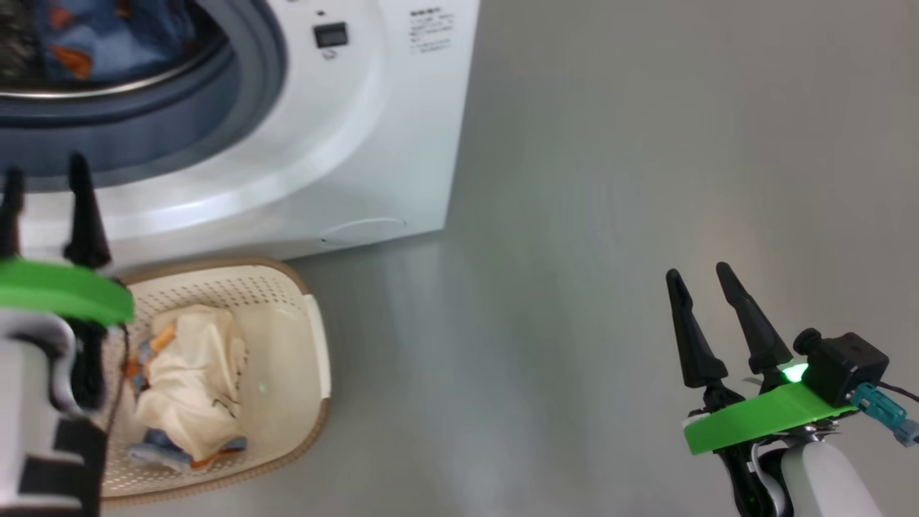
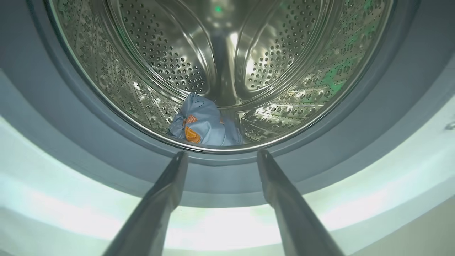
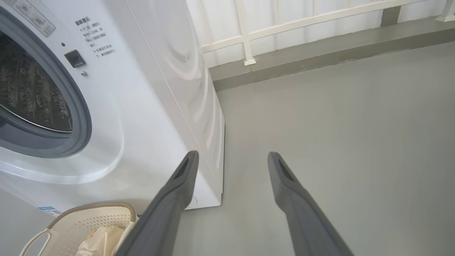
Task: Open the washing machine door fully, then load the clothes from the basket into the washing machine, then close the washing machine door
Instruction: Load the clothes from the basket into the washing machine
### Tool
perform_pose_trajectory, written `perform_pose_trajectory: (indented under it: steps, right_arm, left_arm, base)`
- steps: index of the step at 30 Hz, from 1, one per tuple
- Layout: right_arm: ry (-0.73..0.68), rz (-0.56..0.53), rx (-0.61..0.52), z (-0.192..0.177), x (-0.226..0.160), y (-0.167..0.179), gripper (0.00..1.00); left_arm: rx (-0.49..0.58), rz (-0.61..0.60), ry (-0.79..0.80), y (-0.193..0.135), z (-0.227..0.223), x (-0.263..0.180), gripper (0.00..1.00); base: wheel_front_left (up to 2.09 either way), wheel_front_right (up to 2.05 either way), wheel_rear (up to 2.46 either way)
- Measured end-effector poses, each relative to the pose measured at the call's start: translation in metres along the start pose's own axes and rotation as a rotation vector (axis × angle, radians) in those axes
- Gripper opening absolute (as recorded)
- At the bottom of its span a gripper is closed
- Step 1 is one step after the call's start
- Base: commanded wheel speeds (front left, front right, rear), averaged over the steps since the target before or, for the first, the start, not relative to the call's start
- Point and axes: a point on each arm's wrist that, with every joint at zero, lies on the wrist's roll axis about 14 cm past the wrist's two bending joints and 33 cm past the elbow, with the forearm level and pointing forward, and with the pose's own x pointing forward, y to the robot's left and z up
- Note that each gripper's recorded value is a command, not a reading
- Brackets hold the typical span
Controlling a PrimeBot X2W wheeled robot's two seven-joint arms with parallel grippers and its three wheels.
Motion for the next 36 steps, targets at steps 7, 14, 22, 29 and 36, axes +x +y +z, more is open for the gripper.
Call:
perform_pose_trajectory:
  steps: [7, 14, 22, 29, 36]
  right_arm:
    - [-0.014, 0.035, -0.013, 0.008, -0.006, 0.006, 1.0]
    - [-0.019, 0.051, -0.023, 0.014, -0.016, 0.007, 1.0]
    - [-0.031, 0.059, -0.022, 0.022, -0.033, 0.006, 1.0]
    - [-0.034, 0.056, -0.019, 0.025, -0.051, 0.003, 1.0]
    - [-0.033, 0.053, -0.013, 0.024, -0.066, 0.002, 1.0]
  left_arm:
    - [0.018, 0.019, -0.011, 0.004, 0.005, -0.043, 1.0]
    - [0.038, 0.03, -0.004, 0.003, 0.003, -0.084, 1.0]
    - [0.042, 0.061, -0.014, 0.006, 0.006, -0.128, 1.0]
    - [0.038, 0.095, -0.023, 0.01, 0.009, -0.164, 1.0]
    - [0.053, 0.133, -0.046, 0.018, 0.016, -0.197, 1.0]
  base:
    - [0.0, 0.0, 0.0]
    - [0.0, 0.0, 0.0]
    - [0.0, 0.0, 0.0]
    - [0.0, 0.0, 0.0]
    - [0.0, 0.0, 0.0]
